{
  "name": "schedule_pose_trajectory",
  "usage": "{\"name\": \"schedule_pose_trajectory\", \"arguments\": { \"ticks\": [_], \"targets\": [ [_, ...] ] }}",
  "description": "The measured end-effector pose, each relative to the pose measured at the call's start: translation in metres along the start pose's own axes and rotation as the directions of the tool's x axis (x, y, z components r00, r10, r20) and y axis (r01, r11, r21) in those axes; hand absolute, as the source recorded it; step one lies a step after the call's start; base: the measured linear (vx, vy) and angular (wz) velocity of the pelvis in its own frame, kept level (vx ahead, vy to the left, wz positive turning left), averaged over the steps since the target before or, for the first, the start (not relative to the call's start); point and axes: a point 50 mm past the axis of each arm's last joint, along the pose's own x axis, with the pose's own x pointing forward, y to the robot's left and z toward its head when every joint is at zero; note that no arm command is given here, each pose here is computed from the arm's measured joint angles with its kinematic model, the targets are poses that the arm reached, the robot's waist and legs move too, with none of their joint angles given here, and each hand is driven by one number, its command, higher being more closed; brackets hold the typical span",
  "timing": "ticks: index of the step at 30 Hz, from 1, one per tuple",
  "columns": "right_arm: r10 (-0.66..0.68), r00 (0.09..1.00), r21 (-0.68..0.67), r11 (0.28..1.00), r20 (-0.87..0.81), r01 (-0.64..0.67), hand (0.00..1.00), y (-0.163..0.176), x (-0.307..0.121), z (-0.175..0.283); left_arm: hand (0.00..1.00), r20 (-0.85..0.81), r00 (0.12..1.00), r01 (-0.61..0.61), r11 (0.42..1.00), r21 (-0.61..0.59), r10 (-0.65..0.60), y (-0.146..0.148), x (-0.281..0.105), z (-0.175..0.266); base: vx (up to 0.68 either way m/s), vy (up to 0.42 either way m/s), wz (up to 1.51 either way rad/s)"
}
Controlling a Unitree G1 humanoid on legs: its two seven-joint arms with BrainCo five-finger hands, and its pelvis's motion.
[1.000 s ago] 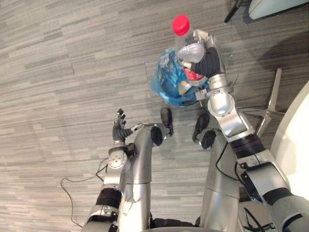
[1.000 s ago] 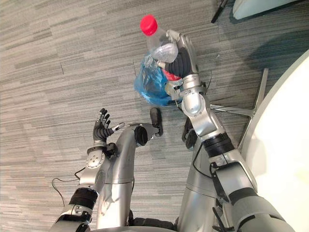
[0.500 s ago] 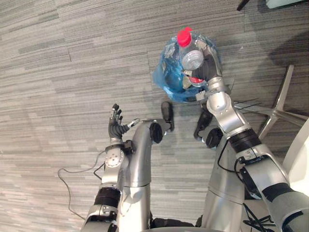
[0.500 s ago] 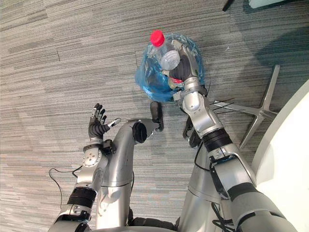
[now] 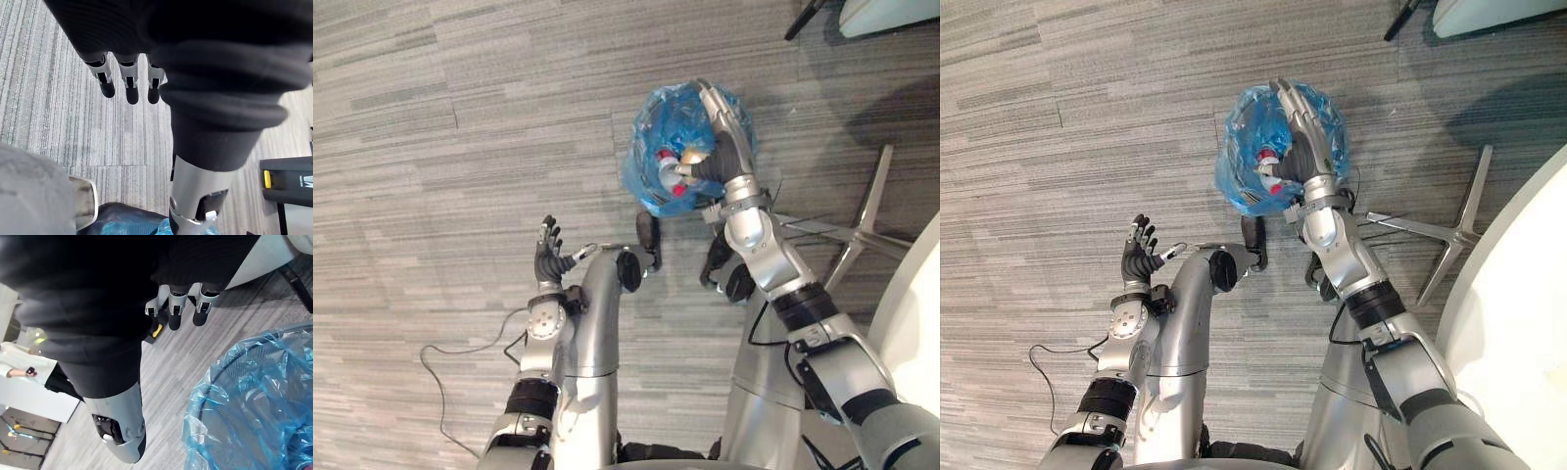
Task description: Gather rubbish on tea table into small bin, then transfer packed bag to large trash can.
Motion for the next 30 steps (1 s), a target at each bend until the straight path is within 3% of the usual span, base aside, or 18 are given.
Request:
{"name": "schedule_pose_trajectory", "arguments": {
  "ticks": [6,14,15,22,30],
  "targets": [
    [0.159,0.987,-0.111,0.981,-0.03,-0.162,0.0,0.028,-0.012,-0.011,0.0,0.003,1.0,0.0,1.0,0.011,0.0,0.001,0.0,0.0,-0.04,-0.001,0.02],
    [0.356,0.919,-0.247,0.888,-0.167,-0.389,0.0,0.063,-0.023,-0.039,0.0,0.015,1.0,-0.001,1.0,0.018,0.0,0.002,0.003,0.002,-0.07,0.009,0.07],
    [0.377,0.908,-0.269,0.869,-0.18,-0.415,1.0,0.067,-0.025,-0.041,0.0,0.018,1.0,-0.001,1.0,0.019,0.0,0.003,0.004,0.003,-0.06,0.012,0.06],
    [0.387,0.898,-0.317,0.842,-0.211,-0.437,1.0,0.067,-0.01,-0.041,0.0,0.033,0.999,-0.006,1.0,0.008,0.006,0.005,0.008,0.008,-0.07,0.012,0.13],
    [0.339,0.924,-0.233,0.897,-0.18,-0.375,1.0,0.064,0.002,-0.029,0.0,0.044,0.999,-0.006,1.0,0.005,0.006,0.005,0.01,0.011,-0.09,0.01,0.03]
  ]
}}
